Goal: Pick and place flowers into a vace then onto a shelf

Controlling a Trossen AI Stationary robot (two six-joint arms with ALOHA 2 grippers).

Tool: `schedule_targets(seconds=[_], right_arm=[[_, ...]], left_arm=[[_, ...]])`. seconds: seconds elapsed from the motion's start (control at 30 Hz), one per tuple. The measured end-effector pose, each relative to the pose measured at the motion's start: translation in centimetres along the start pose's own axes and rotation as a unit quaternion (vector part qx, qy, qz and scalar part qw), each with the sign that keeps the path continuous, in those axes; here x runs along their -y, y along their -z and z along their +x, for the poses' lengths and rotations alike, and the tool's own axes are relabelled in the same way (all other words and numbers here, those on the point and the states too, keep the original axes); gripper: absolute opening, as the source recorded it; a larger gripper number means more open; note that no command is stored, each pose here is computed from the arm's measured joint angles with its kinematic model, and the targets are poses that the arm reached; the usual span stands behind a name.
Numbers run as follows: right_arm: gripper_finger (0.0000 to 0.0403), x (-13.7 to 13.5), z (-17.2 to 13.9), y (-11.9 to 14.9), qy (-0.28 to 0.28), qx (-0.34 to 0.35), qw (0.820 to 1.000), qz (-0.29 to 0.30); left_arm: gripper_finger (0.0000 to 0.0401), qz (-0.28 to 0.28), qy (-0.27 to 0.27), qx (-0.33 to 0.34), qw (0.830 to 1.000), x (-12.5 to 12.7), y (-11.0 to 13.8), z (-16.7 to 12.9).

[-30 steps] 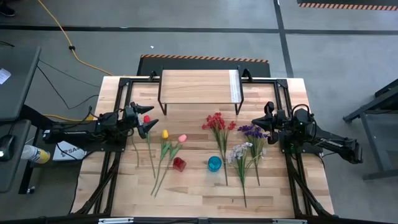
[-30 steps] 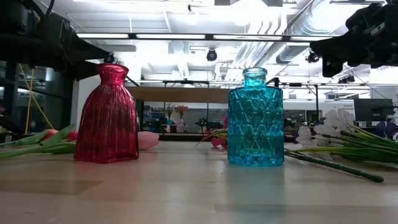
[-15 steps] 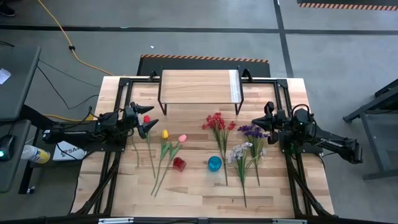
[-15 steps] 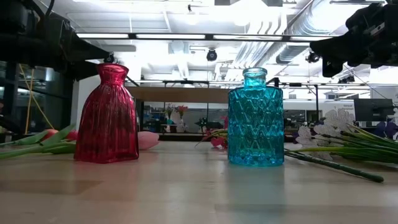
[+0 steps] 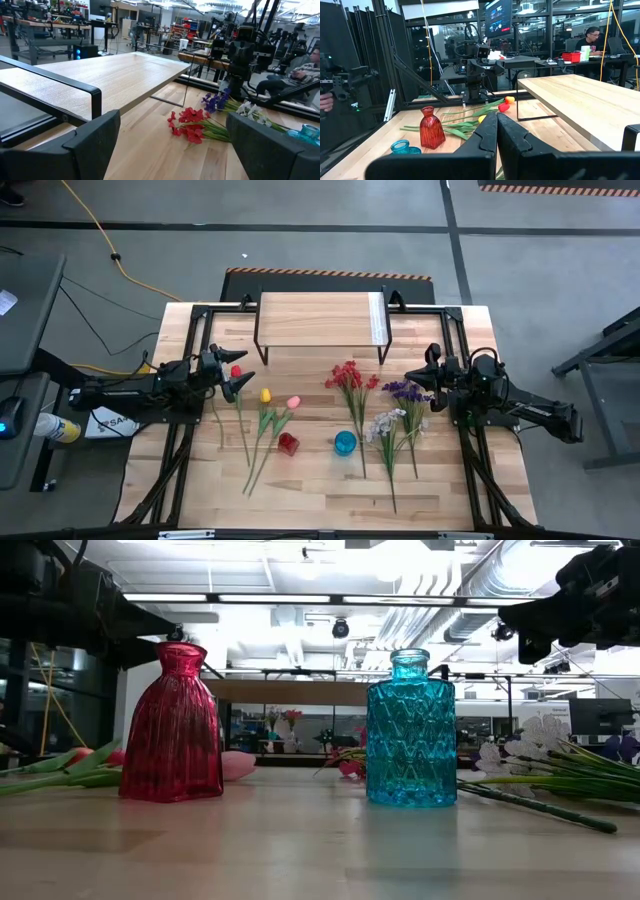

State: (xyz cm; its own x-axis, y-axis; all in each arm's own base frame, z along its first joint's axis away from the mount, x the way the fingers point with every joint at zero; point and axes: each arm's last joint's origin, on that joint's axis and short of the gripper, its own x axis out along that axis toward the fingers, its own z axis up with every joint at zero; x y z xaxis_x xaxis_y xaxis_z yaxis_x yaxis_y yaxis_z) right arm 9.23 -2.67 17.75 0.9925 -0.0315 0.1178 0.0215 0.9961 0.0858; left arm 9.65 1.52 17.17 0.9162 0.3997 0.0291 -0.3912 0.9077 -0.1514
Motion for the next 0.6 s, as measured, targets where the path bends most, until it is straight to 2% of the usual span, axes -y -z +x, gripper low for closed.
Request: schedule_targets(seconds=[0.07,0.17,0.23,0.3,0.4,0.47,0.6], right_arm=[[0.0,0.0,0.0,0.0,0.0,0.0,1.0,0.0],[0.0,0.0,0.0,0.0,0.0,0.0,1.0,0.0],[0.0,0.0,0.0,0.0,0.0,0.0,1.0,0.0],[0.0,0.0,0.0,0.0,0.0,0.0,1.0,0.0],[0.0,0.0,0.0,0.0,0.002,0.0,1.0,0.0],[0.0,0.0,0.0,0.0,0.002,0.001,1.0,0.0],[0.0,0.1,0.0,-0.7,0.033,0.036,0.999,0.0]], left_arm=[[0.0397,-0.022,0.0,0.001,1.0,0.0,0.0,0.0],[0.0397,-0.099,0.003,0.008,0.995,0.1,-0.5,-0.1],[0.0397,-0.16,0.016,0.017,0.987,0.2,-1.4,-0.2],[0.0397,-0.19,0.047,0.029,0.98,0.4,-2.8,-0.5],[0.0397,-0.186,0.13,0.039,0.973,1.0,-5.6,-1.3],[0.0397,-0.177,0.167,0.047,0.969,1.2,-8.0,-2.2],[0.0397,-0.165,0.162,0.012,0.973,1.0,-12.6,-4.5]])
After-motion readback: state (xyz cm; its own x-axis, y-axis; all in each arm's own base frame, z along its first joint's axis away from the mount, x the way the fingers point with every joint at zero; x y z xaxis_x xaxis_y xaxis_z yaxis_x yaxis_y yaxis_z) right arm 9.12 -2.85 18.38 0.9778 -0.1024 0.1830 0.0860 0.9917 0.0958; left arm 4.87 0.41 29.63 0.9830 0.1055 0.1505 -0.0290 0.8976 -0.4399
